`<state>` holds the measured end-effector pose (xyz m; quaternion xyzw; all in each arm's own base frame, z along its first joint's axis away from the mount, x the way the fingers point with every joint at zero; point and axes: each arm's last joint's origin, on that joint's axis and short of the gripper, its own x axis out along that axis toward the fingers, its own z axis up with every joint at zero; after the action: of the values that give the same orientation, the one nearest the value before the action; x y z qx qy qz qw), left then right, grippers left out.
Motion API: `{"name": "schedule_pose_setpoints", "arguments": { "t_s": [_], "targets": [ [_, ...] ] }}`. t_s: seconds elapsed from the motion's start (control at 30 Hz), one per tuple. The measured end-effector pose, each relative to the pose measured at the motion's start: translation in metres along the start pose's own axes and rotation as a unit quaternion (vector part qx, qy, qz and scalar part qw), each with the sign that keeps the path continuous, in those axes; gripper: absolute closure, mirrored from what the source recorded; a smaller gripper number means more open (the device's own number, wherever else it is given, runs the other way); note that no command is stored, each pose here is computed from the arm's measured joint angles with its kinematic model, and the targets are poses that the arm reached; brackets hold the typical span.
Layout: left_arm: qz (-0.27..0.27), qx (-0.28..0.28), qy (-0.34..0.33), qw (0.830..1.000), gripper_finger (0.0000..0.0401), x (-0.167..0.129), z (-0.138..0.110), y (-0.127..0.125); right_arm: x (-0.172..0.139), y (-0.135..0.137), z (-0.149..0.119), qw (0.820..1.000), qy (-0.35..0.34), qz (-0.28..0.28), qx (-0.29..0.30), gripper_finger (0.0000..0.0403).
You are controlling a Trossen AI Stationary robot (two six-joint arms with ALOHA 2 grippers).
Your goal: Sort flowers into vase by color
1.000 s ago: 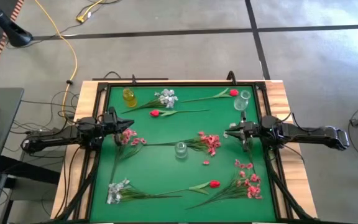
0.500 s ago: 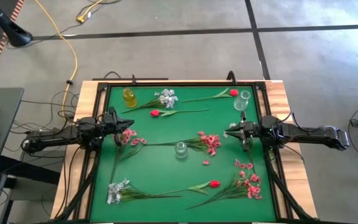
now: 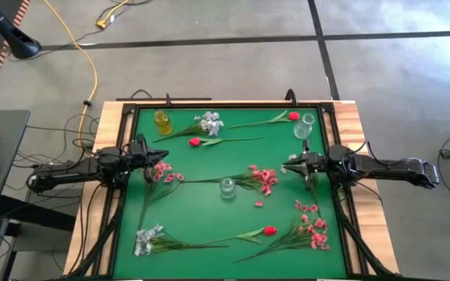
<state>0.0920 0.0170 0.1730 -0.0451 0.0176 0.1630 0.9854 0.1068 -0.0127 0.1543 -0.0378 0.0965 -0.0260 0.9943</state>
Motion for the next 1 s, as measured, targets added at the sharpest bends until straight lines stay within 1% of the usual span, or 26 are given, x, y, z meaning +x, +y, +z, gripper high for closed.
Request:
{"name": "schedule_pose_setpoints", "arguments": {
  "t_s": [0.63, 0.8, 0.9, 0.93, 1.0],
  "targets": [
    [0.0, 0.0, -0.001, 1.0, 0.0401, 0.0, 0.0002, 0.0, 0.0, 0.0, 0.0, 1.0, 0.0, 0.0, 0.0, 0.0332],
    [0.007, 0.006, -0.006, 1.0, 0.0401, 0.0, 0.0009, 0.0004, 0.0, 0.0, -0.0001, 1.0, 0.0, 0.0, 0.0, 0.0332],
    [0.008, -0.017, -0.007, 1.0, 0.0401, 0.0, 0.0009, 0.0004, 0.0, 0.0, 0.0, 1.0, 0.0, 0.0, 0.0, 0.0332],
    [0.009, -0.035, -0.008, 0.999, 0.0401, 0.0001, 0.001, 0.0005, 0.0, 0.0, -0.0001, 1.0, 0.0, 0.0, 0.0, 0.0332],
    [0.008, -0.09, -0.015, 0.996, 0.0401, 0.0001, 0.0022, 0.0004, 0.0, 0.0, -0.0001, 1.0, 0.0, 0.0, 0.0, 0.0332]
  ]
}}
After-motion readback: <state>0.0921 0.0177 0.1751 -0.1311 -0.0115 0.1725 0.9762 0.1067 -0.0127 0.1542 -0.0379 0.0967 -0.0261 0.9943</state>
